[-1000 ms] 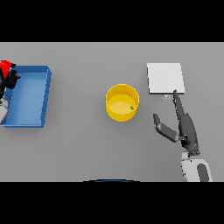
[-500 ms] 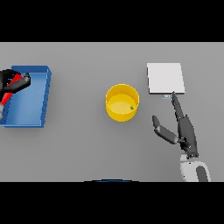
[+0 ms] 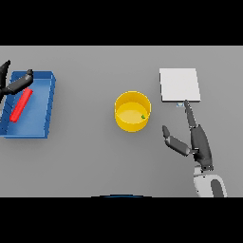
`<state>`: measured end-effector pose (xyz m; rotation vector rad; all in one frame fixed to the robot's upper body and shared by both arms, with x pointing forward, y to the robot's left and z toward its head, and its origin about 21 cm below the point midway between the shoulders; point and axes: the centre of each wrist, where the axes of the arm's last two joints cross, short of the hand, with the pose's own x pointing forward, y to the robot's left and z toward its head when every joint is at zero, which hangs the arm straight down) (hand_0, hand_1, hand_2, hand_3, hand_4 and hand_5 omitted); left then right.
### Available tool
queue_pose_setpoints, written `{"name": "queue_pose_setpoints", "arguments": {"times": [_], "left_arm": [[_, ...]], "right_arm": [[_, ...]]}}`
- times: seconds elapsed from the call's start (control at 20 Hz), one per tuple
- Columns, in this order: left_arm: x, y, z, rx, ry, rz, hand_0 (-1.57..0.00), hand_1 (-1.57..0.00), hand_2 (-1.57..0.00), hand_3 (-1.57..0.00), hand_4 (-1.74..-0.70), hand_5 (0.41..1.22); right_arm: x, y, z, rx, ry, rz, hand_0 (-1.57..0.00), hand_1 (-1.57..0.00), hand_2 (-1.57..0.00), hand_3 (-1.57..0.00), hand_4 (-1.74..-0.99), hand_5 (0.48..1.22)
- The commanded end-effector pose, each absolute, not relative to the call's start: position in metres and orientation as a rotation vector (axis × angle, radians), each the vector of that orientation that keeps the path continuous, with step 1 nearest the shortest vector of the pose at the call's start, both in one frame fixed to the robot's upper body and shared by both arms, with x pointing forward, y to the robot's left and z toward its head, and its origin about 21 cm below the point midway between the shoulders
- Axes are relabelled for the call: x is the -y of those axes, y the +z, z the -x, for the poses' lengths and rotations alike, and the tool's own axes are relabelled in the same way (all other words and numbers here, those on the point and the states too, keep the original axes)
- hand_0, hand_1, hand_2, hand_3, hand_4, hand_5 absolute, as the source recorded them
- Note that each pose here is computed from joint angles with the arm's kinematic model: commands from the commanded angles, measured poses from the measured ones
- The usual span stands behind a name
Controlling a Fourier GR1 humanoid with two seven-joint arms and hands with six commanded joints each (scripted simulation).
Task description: Pick up the red beaker and tilt it to pour out 1 green nut into yellow bowl. Pick up the yellow bowl and place it on the metallic measuring scale.
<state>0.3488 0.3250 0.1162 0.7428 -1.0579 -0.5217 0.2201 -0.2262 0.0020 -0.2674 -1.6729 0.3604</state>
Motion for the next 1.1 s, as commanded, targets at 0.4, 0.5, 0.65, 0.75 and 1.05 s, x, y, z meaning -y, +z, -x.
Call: {"name": "queue_pose_setpoints", "arguments": {"times": [0.4,0.5,0.65,0.75,1.05], "left_arm": [[-0.320,0.110,-0.349,1.071,-0.512,-0.730,-0.01,-0.01,-0.01,-0.01,-0.79,0.709],[-0.317,0.109,-0.348,1.062,-0.512,-0.723,0.00,0.00,0.00,0.00,-0.79,0.709],[-0.319,0.107,-0.348,1.063,-0.519,-0.722,0.00,0.00,0.00,0.00,-0.79,0.712],[-0.317,0.109,-0.349,1.076,-0.519,-0.719,0.00,0.00,0.00,0.00,-0.79,0.719],[-0.315,0.110,-0.351,1.063,-0.526,-0.727,0.00,0.00,0.00,0.00,-0.80,0.720]], "right_arm": [[0.225,0.039,-0.260,1.681,0.850,0.270,0.00,0.00,0.00,0.00,-1.268,0.691],[0.219,0.052,-0.272,1.659,1.025,0.331,0.00,0.00,0.00,0.00,-1.282,0.677],[0.210,0.059,-0.286,1.631,1.289,0.387,0.00,0.00,0.00,0.00,-1.276,0.668],[0.201,0.065,-0.296,1.621,1.412,0.390,0.00,0.00,0.00,0.00,-1.270,0.664],[0.180,0.066,-0.318,1.538,1.635,0.349,0.00,0.00,0.00,0.00,-1.276,0.670]]}}
